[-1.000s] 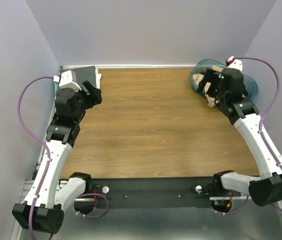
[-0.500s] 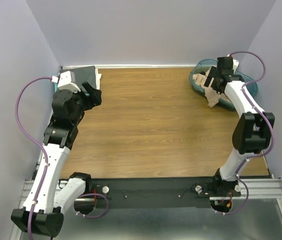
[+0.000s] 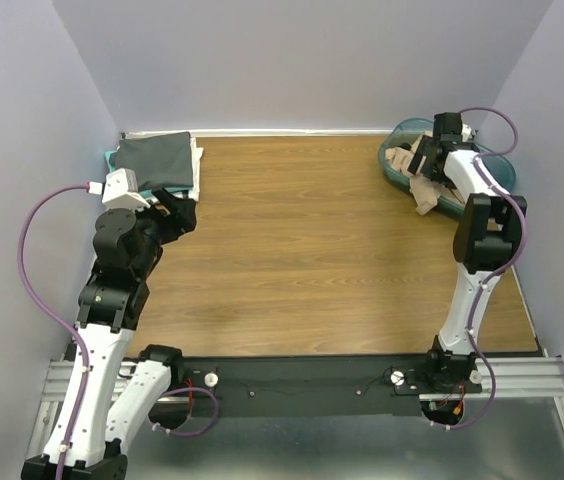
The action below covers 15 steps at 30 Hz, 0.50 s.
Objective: Fold and stack the t-shirts
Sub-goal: Grab the tshirt from the pile
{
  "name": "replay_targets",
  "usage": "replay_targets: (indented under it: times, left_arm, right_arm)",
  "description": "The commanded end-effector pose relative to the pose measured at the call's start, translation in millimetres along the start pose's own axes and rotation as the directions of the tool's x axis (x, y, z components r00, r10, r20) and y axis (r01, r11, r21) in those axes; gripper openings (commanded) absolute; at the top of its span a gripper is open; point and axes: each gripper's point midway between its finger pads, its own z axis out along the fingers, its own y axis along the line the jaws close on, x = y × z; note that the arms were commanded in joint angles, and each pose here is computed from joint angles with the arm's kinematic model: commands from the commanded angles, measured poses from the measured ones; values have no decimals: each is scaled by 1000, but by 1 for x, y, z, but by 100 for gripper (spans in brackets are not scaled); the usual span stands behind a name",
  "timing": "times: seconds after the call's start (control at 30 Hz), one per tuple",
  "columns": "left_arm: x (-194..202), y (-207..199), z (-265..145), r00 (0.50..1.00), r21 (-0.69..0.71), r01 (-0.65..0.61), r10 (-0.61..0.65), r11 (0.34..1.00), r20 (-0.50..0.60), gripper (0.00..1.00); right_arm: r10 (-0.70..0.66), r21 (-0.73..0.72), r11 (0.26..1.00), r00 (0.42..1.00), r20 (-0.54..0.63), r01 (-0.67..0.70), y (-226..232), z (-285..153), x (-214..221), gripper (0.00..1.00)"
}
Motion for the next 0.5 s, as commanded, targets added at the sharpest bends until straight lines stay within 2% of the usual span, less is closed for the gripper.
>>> replay_targets:
  times: [0.0,0.1,0.2,0.23,0.33,0.43,0.47]
  left_arm:
    - [0,14,-7,1000,-74,15,-14,997,8,80]
    - [0,16,-10,1000,-86,14,-13,996,10,80]
    - [-1,18,-12,1000,-94,17,-16,995,12,80]
    - [0,19,-13,1000,-98,18,-17,995,12,80]
    - [1,21,-14,999,-103,27,-25,994,24,80]
    - [1,19,-11,999,-85,26,-23,996,38,80]
    - [-2,17,-7,999,-74,25,-21,997,49,81]
  right_arm:
    - [-2,-4,1000,998,-59,2,1,18,18,99]
    - [-2,-4,1000,997,-78,2,1,22,25,94]
    - [9,-24,1000,997,-70,-11,5,17,20,79]
    - [12,-31,999,998,-64,-14,6,15,17,69]
    - [11,-47,999,1000,-30,-12,8,3,3,52]
    - [-1,-55,998,999,50,4,4,-27,-26,26]
    - [-3,-50,999,998,66,6,1,-34,-30,11]
